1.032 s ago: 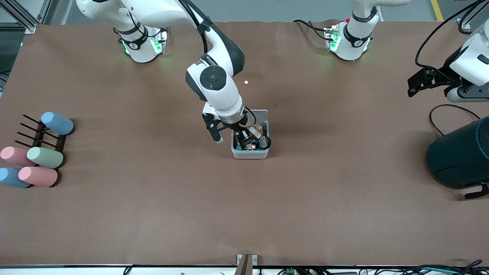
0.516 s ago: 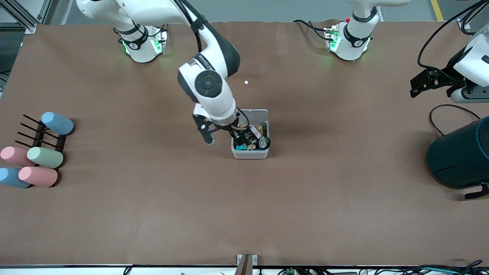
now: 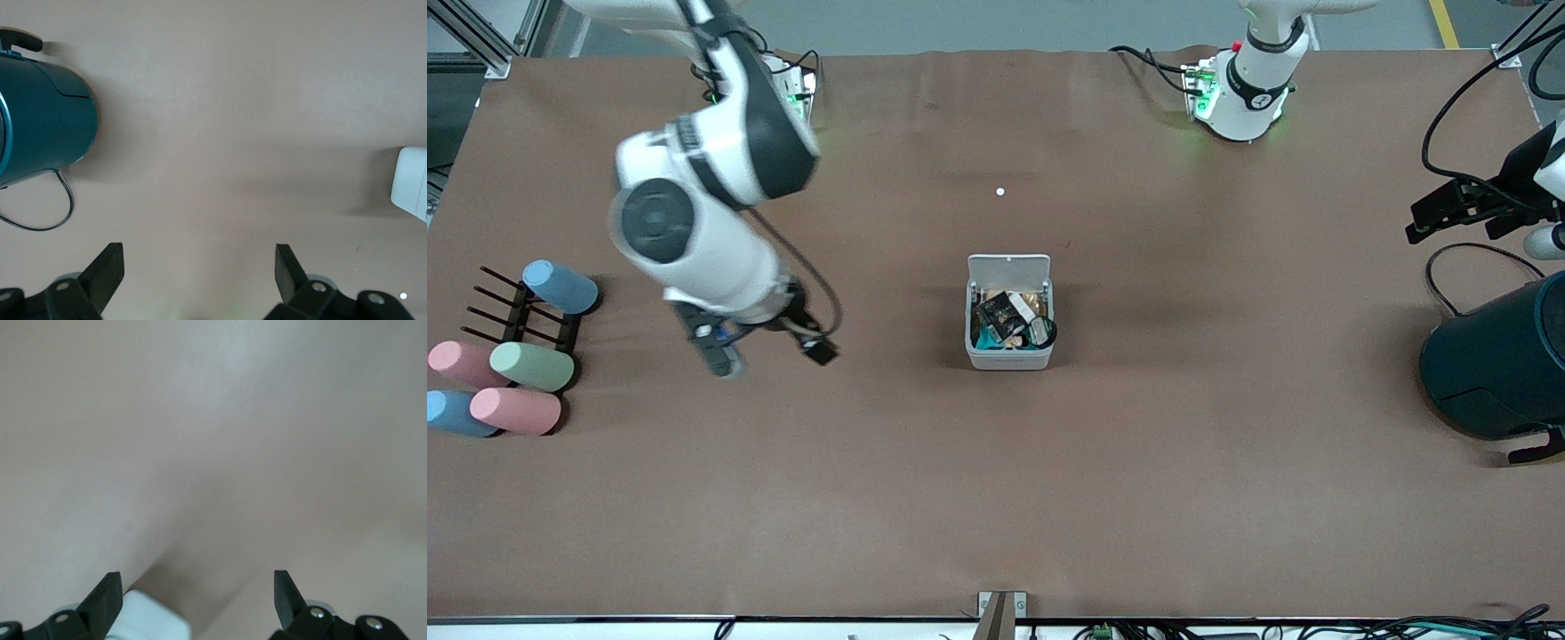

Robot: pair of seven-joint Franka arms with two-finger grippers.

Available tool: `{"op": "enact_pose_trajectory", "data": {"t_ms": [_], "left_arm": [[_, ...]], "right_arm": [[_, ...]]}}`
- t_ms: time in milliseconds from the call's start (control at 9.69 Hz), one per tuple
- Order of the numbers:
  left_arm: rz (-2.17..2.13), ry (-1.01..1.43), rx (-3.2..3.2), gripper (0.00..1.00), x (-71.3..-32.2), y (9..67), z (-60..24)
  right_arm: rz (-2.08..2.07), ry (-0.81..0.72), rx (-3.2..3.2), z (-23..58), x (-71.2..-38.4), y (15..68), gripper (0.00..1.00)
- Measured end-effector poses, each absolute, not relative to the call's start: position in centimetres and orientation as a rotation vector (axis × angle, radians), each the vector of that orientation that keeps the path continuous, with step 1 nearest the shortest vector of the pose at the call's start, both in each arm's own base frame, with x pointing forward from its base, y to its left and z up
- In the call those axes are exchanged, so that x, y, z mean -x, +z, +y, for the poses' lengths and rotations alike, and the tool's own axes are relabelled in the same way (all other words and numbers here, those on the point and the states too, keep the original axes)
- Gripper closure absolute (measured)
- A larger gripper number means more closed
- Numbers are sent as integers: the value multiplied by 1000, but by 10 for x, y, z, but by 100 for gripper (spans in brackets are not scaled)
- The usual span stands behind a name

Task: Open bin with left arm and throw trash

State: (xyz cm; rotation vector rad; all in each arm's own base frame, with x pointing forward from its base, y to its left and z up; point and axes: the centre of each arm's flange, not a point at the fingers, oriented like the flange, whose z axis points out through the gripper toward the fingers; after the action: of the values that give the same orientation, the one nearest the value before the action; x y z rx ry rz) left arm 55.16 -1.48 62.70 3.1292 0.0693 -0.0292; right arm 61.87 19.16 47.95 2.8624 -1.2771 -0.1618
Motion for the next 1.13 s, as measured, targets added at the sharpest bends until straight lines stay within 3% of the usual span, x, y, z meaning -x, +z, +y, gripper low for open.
{"op": "enact_pose_trajectory", "data": {"t_ms": [206,413,722,1135], "left_arm": [[54,-28,-3130,0,-552,628,-20],[10,-21,-3132,0,-550,630,-38],[-2,-15,-3134,0,-550,631,-45],[-1,-8,-3134,0,-550,633,-44]], "right_arm": [[-1073,-188,-2962,80,-614,527,0],[-839,-153,-3073,14,-587,582,0],[-253,-221,-3120,-9,-540,623,0],[29,-191,-3120,-9,-533,647,0]]}}
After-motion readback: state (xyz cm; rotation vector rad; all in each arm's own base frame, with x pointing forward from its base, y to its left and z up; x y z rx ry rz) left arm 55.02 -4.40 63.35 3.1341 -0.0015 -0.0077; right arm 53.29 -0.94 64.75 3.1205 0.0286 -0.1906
